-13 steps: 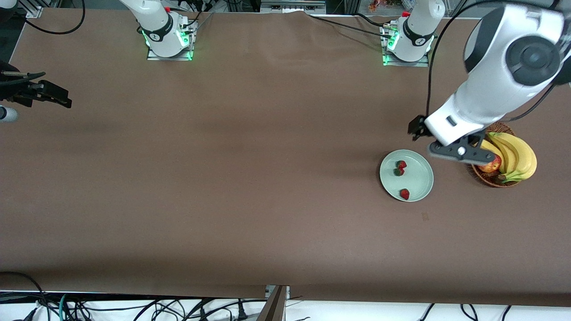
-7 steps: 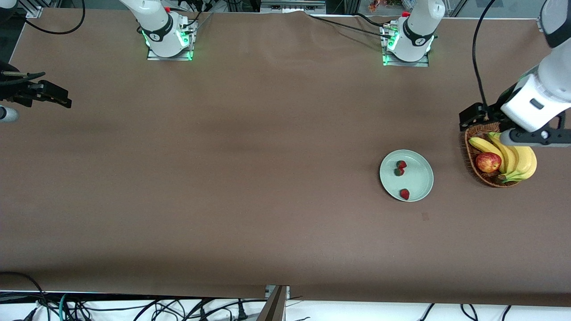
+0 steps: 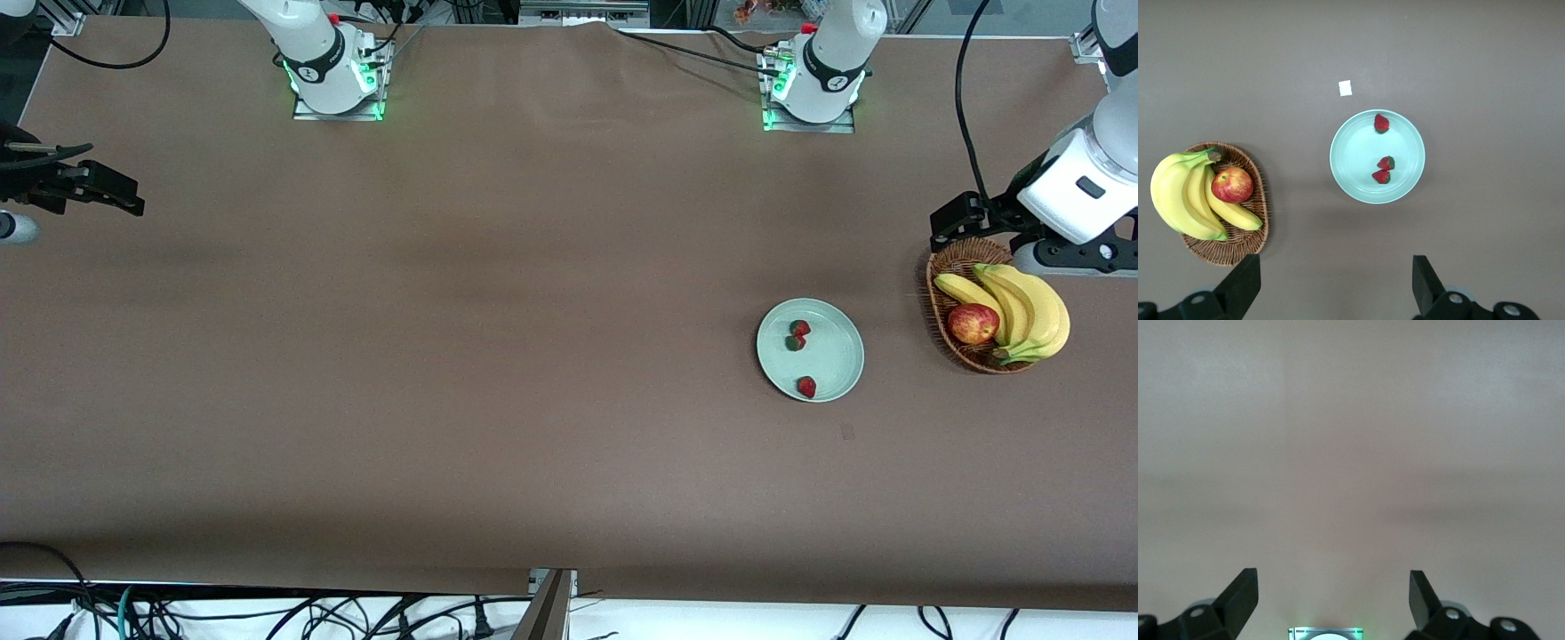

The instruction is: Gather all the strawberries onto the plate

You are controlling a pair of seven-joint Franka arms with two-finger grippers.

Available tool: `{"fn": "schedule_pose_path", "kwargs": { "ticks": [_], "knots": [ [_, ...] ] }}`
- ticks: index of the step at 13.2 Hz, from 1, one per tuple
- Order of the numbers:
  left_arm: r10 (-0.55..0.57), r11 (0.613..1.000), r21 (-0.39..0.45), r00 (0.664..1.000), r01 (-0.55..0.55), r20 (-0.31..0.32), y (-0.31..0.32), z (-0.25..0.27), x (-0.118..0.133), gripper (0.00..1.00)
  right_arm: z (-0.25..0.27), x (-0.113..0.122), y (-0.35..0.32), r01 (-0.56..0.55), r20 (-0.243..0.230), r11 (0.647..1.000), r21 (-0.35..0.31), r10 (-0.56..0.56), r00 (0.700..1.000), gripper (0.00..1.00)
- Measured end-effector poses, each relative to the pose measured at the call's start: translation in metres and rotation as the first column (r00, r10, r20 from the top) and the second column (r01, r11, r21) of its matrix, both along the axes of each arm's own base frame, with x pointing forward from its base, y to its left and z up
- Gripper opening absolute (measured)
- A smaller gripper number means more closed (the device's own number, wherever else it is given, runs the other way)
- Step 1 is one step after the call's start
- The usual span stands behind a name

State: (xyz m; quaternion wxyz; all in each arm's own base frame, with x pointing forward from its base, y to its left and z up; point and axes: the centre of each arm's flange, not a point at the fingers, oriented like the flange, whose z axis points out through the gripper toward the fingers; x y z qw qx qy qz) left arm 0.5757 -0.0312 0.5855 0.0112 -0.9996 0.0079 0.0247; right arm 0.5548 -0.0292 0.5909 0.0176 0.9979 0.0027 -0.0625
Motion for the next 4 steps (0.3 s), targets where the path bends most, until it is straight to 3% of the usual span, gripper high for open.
{"fn": "schedule_pose_path", "kwargs": {
  "ticks": [4],
  "knots": [
    [0.006, 1.000, -0.002, 1.000, -0.006, -0.003, 0.0100, -0.0003, -0.0052, 1.00, 0.0001, 0.0002, 0.0003, -0.001, 0.001, 1.000, 0.000, 0.001, 1.000, 1.00]
  ]
}}
